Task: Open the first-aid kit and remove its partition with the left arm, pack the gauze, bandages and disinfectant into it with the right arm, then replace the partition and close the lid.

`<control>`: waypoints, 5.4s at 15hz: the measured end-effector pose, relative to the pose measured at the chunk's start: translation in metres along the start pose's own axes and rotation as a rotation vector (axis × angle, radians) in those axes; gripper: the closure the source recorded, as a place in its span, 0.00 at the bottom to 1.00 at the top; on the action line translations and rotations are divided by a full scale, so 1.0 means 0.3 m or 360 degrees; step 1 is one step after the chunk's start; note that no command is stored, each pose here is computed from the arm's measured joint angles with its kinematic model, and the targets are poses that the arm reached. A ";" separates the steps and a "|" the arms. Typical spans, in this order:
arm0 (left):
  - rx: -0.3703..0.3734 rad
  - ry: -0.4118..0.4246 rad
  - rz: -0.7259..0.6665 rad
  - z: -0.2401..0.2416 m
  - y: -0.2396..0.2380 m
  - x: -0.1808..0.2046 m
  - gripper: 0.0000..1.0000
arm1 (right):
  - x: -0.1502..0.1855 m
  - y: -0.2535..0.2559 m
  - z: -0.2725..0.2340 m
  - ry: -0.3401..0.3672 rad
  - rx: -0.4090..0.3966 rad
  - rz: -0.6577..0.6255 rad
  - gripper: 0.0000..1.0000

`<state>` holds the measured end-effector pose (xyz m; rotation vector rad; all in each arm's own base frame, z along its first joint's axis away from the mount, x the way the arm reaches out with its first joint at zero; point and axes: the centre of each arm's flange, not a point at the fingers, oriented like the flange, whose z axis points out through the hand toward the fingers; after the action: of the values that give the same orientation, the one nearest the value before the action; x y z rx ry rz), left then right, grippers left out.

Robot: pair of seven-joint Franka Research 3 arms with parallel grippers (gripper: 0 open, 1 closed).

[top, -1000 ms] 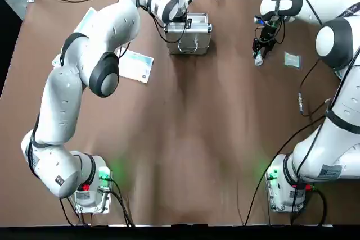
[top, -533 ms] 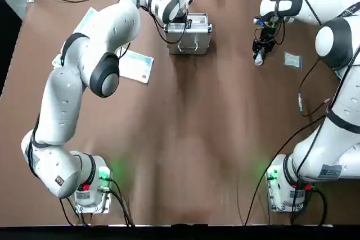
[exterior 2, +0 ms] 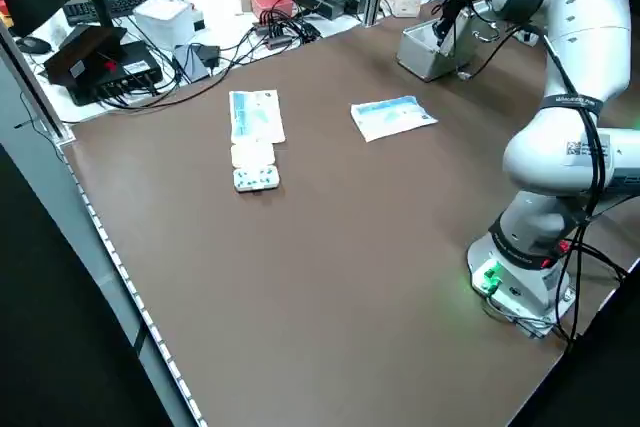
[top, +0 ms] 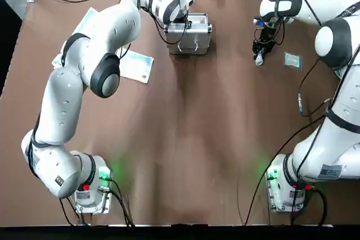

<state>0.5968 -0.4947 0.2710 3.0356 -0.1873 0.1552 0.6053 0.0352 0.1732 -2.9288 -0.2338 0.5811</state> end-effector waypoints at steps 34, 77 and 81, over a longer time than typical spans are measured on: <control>-0.0013 0.0038 -0.0048 -0.406 -0.001 0.023 0.96 | 0.026 -0.002 -0.052 0.0052 -0.0008 -0.0022 0.53; 0.0231 -0.0146 0.0026 -0.087 -1.041 0.306 0.96 | 0.153 -1.181 -0.544 0.0725 0.0469 0.0372 0.56; 0.0228 -0.0188 0.0096 -0.011 -1.043 0.293 0.95 | 0.179 -1.223 -0.433 0.0684 0.0445 0.0359 0.56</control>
<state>0.7231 -0.1957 0.2556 3.1853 -0.2893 -0.0072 0.6595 0.3888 0.3359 -2.7310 0.2119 -0.0054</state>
